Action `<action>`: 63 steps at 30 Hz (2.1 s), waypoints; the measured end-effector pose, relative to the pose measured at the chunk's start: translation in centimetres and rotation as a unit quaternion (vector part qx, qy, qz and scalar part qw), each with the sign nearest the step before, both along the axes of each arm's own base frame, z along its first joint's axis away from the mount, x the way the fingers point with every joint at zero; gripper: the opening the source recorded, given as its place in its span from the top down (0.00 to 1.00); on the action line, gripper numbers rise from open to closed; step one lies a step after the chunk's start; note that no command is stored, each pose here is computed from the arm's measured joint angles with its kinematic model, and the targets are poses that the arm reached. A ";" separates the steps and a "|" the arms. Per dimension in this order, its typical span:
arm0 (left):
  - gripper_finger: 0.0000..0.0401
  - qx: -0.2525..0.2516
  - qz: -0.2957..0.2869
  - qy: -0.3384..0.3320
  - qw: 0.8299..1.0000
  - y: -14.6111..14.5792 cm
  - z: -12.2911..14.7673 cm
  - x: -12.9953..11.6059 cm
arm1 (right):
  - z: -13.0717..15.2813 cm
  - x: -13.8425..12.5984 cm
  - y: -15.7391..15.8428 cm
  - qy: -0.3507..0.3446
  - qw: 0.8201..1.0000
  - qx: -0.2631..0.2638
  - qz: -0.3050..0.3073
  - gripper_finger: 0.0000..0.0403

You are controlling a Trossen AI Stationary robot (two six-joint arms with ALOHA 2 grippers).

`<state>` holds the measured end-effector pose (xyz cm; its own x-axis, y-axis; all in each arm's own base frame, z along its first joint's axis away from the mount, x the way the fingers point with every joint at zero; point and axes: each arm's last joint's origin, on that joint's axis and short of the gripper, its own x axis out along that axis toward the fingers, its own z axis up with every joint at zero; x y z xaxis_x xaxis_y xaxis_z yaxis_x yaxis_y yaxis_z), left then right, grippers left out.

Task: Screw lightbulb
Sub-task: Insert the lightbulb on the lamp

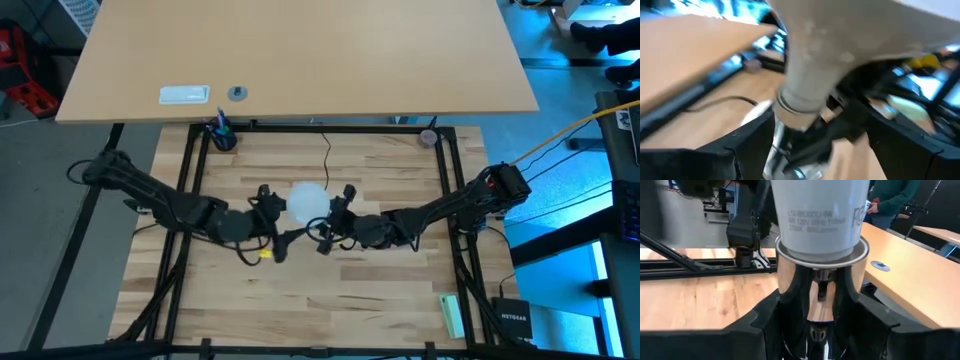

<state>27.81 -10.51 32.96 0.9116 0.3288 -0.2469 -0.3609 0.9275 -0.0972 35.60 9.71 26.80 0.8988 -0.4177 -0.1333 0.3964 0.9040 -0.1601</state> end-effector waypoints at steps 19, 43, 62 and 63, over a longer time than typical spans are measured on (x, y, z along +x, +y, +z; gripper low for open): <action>0.29 0.131 0.131 -0.066 0.981 -0.8 -0.9 4.0 | -0.4 -0.1 -0.1 0.016 1.000 -0.005 -0.011 0.55; 0.64 0.099 -0.332 -0.032 0.937 -2.0 -0.6 2.9 | 0.1 0.0 2.6 -0.002 0.895 0.042 0.444 0.55; 0.28 0.062 -0.289 0.008 0.955 0.9 1.3 0.7 | 0.5 -0.1 1.9 0.008 0.945 0.040 0.324 0.55; 0.27 0.058 -0.267 0.014 0.962 1.0 1.6 0.0 | 0.7 -0.1 1.8 0.006 0.952 0.040 0.304 0.55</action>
